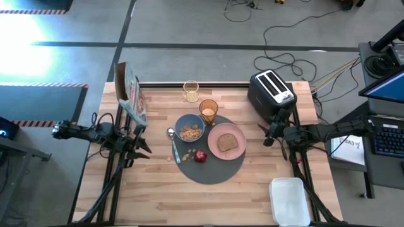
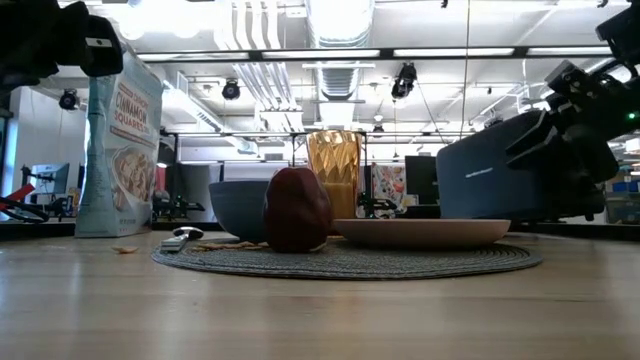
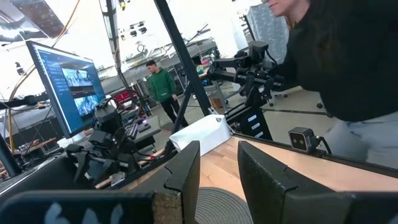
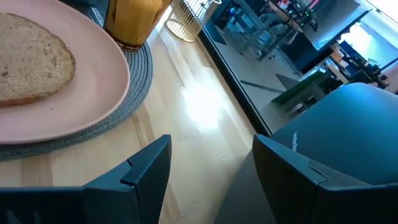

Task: Arrange a breakfast setting
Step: Return to Home Position

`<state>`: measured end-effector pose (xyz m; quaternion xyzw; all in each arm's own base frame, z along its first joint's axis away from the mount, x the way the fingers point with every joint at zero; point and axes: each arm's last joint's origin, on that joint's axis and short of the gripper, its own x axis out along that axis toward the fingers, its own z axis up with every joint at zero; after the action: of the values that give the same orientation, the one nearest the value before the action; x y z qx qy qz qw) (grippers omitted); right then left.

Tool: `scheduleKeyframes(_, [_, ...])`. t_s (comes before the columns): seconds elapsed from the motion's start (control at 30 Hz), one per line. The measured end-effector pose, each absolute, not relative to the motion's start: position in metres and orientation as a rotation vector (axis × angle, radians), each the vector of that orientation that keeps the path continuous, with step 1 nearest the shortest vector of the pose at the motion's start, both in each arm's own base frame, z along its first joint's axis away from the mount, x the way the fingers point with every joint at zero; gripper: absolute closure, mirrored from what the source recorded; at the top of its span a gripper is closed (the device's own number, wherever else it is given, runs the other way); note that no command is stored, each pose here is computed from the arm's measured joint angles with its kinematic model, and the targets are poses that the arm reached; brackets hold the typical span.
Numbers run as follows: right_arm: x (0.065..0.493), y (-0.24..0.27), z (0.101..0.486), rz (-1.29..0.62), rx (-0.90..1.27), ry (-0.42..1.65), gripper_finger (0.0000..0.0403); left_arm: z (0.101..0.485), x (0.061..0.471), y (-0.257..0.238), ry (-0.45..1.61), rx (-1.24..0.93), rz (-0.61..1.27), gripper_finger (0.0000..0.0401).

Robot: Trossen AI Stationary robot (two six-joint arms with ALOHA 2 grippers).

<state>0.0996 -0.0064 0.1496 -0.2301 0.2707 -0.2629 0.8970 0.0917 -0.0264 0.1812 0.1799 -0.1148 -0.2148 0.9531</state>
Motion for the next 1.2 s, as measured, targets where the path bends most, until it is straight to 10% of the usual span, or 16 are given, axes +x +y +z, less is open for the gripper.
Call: scheduleKeyframes(1.2, [0.102, 0.012, 0.148, -0.382, -0.475, 0.515, 0.0188, 0.181, 0.092, -0.026, -0.231, 0.365, -0.437, 0.0309])
